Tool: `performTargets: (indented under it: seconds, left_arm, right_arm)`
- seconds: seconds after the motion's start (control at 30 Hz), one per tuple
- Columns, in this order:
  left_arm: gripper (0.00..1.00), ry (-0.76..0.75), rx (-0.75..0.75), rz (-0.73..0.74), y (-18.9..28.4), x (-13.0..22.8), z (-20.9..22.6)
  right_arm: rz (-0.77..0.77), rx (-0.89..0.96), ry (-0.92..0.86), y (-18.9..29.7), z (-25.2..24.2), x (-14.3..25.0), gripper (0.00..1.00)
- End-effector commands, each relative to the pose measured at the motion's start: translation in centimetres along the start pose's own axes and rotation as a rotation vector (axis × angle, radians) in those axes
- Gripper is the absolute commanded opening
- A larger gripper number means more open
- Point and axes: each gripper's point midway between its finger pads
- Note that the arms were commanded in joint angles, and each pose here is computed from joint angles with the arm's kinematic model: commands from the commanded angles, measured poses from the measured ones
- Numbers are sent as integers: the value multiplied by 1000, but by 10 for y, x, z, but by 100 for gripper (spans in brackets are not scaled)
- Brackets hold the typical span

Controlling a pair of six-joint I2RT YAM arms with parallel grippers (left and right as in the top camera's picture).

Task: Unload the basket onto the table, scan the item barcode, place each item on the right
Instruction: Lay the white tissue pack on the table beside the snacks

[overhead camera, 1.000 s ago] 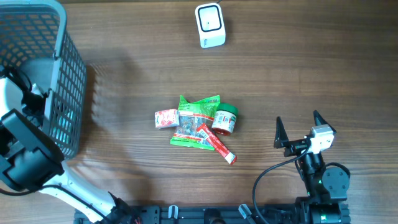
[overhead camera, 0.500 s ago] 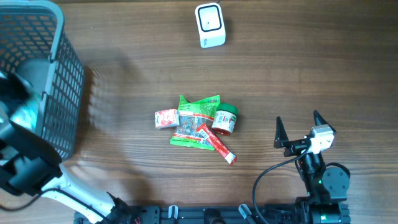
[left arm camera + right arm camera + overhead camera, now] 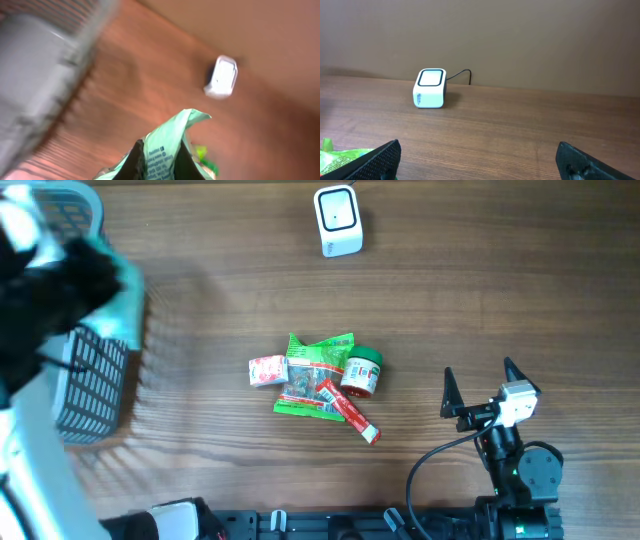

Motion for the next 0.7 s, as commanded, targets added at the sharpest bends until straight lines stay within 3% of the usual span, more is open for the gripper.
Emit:
performTargets:
  seconds: [0.0,0.13,0.27,0.43,0.67]
  left_arm:
    - [4,-119,-77,164,-42,48,-19]
    - [4,-188,-127,324,-92,108,-24]
    - [4,-185,-200,437,-167,177,3]
    - [4,-144,-230,426,-219,209,37]
    - [4,-140,-375,296,-249,217,90]
  right_arm:
    - [-8,-11,12,0,2,-1,100]
    - [-7,-11,11,0,2,-1,100]
    - [-7,-11,11,0,2,-1,100]
    - [-7,-11,11,0,2,-1,100]
    - [-7,-11,11,0,2,-1,100]
Point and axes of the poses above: each gripper's point midway between its finger pads, its own y axis back along the fingers, its own z axis along the line the jaws close on, x = y × z, and after that the axes turned 9 degrees about y, right-handed
